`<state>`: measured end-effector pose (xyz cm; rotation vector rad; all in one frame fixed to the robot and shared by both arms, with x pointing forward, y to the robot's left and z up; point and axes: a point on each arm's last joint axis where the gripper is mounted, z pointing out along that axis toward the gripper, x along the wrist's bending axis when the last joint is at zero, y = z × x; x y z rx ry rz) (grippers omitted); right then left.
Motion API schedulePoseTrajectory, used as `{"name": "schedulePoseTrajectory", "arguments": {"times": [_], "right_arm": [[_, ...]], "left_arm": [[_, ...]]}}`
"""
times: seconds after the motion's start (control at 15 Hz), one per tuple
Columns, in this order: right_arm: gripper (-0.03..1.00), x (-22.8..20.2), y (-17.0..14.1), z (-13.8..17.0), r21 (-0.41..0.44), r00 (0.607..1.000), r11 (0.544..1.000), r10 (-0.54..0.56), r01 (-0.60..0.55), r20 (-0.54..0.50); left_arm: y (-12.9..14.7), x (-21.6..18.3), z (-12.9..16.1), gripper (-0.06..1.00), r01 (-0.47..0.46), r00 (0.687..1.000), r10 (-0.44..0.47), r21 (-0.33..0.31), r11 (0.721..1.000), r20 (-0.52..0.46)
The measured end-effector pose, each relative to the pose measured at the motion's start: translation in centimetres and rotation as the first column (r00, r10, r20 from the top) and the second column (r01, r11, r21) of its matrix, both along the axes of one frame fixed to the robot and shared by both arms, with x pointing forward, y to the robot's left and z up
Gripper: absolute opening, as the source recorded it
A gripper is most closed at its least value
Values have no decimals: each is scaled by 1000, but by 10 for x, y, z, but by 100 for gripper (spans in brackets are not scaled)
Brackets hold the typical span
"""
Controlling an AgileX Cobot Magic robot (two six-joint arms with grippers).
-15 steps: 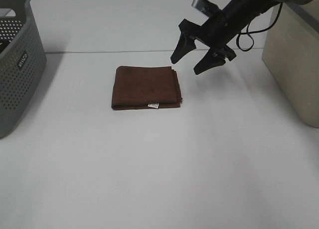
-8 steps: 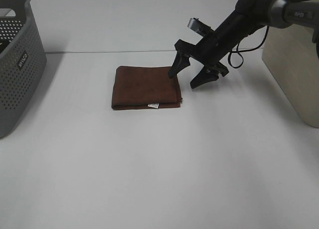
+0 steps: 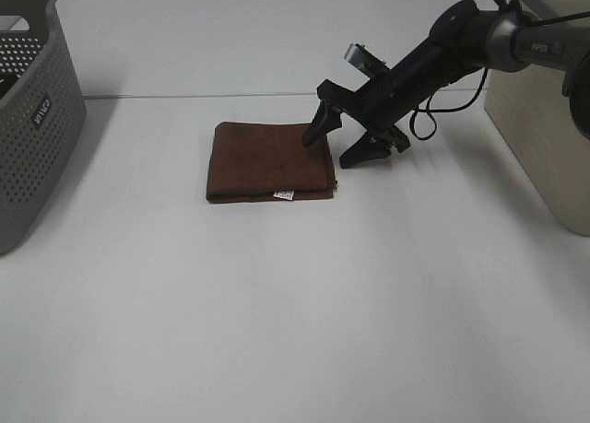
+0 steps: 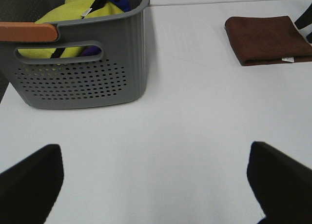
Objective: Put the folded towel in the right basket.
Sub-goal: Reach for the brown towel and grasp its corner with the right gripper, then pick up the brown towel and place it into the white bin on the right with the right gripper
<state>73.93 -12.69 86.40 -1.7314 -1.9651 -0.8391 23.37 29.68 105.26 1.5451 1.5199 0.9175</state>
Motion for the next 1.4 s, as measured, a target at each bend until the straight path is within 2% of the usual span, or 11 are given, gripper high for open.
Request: {"name": "schedulePoseTrajectory", "arguments": {"times": [0.27,0.4,0.47,0.6,0.67,0.87,1.0,1.13,1.4], "right_arm": [[67,-4,21,-4,8,999,1000,25,-25,37],[56,-3,22,-6,5,999,1000,17,-18,47],[45,-3,23,-11,-1,999,1000,19,-18,41],[16,-3,22,-14,-8,999,1000,17,-17,41],[6,-3,23,-14,-5,999,1000,16,-16,40],[6,-3,23,-8,-3,998,1000,31,-30,58],[6,-3,22,23,-15,992,999,51,-50,117],[6,-5,18,77,-63,969,995,84,-72,233],[6,-26,-4,191,-237,870,971,155,-45,469]], "left_arm": [[0,0,0,97,0,1000,0,0,1000,0],[0,0,0,97,0,1000,0,0,1000,0],[0,0,0,97,0,1000,0,0,1000,0],[0,0,0,97,0,1000,0,0,1000,0],[0,0,0,97,0,1000,0,0,1000,0],[0,0,0,97,0,1000,0,0,1000,0],[0,0,0,97,0,1000,0,1,1000,0],[0,0,0,97,0,1000,0,1,1000,0],[0,0,0,97,0,1000,0,1,1000,0]]}}
